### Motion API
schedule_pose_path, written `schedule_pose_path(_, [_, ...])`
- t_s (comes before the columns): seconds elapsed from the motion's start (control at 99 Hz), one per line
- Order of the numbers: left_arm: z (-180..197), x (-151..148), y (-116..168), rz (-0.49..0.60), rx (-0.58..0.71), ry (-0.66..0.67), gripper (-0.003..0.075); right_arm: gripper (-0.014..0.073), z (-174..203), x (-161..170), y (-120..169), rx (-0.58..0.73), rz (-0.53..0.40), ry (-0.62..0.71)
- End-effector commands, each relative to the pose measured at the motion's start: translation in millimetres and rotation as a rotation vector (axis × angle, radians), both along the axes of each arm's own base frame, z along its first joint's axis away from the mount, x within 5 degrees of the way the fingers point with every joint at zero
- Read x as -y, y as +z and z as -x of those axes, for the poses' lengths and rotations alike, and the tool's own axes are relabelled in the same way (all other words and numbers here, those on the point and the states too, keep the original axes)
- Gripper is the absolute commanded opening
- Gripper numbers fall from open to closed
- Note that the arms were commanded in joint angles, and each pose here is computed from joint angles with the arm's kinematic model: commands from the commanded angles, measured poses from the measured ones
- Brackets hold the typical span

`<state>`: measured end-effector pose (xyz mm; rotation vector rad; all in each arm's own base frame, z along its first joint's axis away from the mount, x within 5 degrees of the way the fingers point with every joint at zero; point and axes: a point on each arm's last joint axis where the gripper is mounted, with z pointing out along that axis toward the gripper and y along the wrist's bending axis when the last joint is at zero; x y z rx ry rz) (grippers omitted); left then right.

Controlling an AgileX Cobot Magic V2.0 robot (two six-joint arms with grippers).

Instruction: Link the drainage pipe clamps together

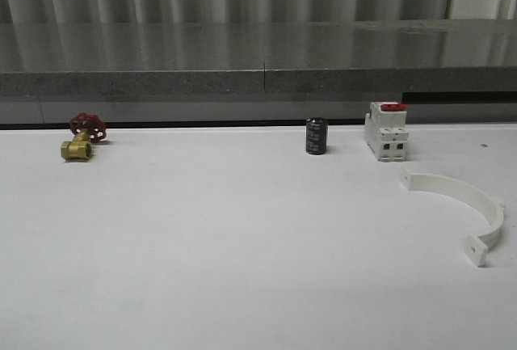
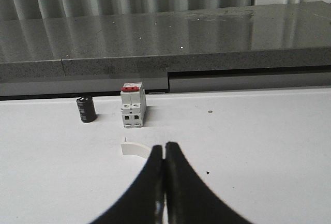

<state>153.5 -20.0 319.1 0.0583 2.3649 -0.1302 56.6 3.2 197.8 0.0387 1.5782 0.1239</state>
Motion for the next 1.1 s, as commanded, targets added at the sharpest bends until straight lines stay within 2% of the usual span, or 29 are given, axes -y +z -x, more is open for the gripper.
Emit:
schedule_pose_path(0.0, [-8, 2, 11, 0.026, 0.055, 0.005, -0.0020, -0.0068, 3, 0, 15, 0.125, 0.006, -0.003])
schedule_pose_path(0.061, [-10, 2, 8, 0.023, 0.039, 0.004, -0.0007, -0.0068, 3, 0, 15, 0.125, 0.006, -0.003])
schedule_pose_path(0.131, [-10, 2, 8, 0.010, 0.034, -0.009, 0.0066, -0.0068, 3, 0, 15, 0.125, 0.006, -0.003])
schedule_pose_path(0.182, [-11, 2, 7, 0.004, 0.030, -0.014, 0.0153, -0.0068, 3, 0, 15, 0.125, 0.006, -0.003])
schedule_pose_path(0.303, [-11, 2, 7, 0.003, 0.028, -0.014, 0.0464, -0.0068, 3, 0, 15, 0.125, 0.006, -0.003])
schedule_pose_path(0.354, [-11, 2, 7, 0.004, 0.032, -0.014, 0.0556, -0.0068, 3, 0, 15, 0.125, 0.006, -0.003])
schedule_pose_path(0.394, [-11, 2, 7, 0.006, 0.032, -0.014, 0.0601, -0.0068, 3, 0, 15, 0.125, 0.006, -0.003])
schedule_pose_path(0.727, [-21, -3, 9, -0.006, 0.022, 0.019, 0.0605, -0.0068, 3, 0, 15, 0.125, 0.006, -0.003])
schedule_pose_path(0.899, [-49, -26, 12, -0.041, -0.023, 0.121, 0.0605, -0.0068, 3, 0, 15, 0.125, 0.006, -0.003])
schedule_pose_path(1.091, [-89, -60, -3, -0.088, -0.139, 0.178, 0.0605, -0.0068, 3, 0, 15, 0.125, 0.006, -0.003])
